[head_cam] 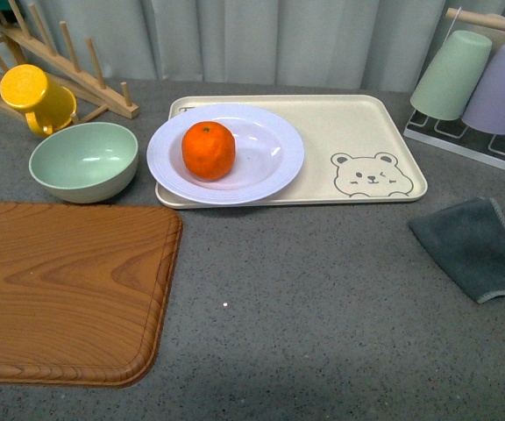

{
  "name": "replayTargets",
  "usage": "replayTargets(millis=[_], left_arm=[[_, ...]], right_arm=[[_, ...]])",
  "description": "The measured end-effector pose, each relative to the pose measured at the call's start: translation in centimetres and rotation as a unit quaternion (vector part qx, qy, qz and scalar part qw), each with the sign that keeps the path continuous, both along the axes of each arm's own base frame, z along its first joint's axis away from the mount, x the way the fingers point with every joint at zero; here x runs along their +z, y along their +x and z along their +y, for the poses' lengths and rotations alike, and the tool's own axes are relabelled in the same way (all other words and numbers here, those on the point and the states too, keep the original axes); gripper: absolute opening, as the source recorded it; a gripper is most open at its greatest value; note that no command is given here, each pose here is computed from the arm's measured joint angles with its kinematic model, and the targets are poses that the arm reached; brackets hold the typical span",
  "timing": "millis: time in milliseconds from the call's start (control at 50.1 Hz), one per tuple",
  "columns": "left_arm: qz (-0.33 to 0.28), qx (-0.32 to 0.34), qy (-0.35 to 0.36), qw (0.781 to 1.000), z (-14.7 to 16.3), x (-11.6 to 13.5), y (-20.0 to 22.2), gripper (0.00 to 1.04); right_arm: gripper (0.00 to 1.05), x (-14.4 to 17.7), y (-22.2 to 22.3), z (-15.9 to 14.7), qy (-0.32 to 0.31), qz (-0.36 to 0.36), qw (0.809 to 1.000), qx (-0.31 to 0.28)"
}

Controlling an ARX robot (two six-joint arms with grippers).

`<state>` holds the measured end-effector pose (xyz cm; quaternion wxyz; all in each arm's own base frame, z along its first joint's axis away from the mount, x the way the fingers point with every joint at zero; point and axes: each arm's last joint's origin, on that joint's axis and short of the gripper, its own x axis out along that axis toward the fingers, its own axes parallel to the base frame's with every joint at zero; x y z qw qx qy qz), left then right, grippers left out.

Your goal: Place orange and plate with both arms

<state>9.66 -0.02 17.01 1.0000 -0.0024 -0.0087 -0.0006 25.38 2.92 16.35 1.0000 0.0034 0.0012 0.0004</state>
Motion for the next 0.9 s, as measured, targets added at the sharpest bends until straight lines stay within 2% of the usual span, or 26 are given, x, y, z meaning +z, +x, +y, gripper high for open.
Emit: replayTargets(millis=[239,539,898], left_arm=[[0.0,0.0,0.0,1.0,0.0,0.0,0.0,0.98],[0.0,0.0,0.0,1.0,0.0,0.0,0.0,0.98],[0.0,0.0,0.0,1.0,0.0,0.0,0.0,0.98]], right_arm=[[0.01,-0.3,-3.5,-1.1,-0.002,0.008,1.0,0.0],[0.01,-0.3,-7.3,-2.8,-0.003,0.008,1.0,-0.001],[0.01,-0.2,-9.9,-2.9,-0.003,0.007,1.0,0.0]])
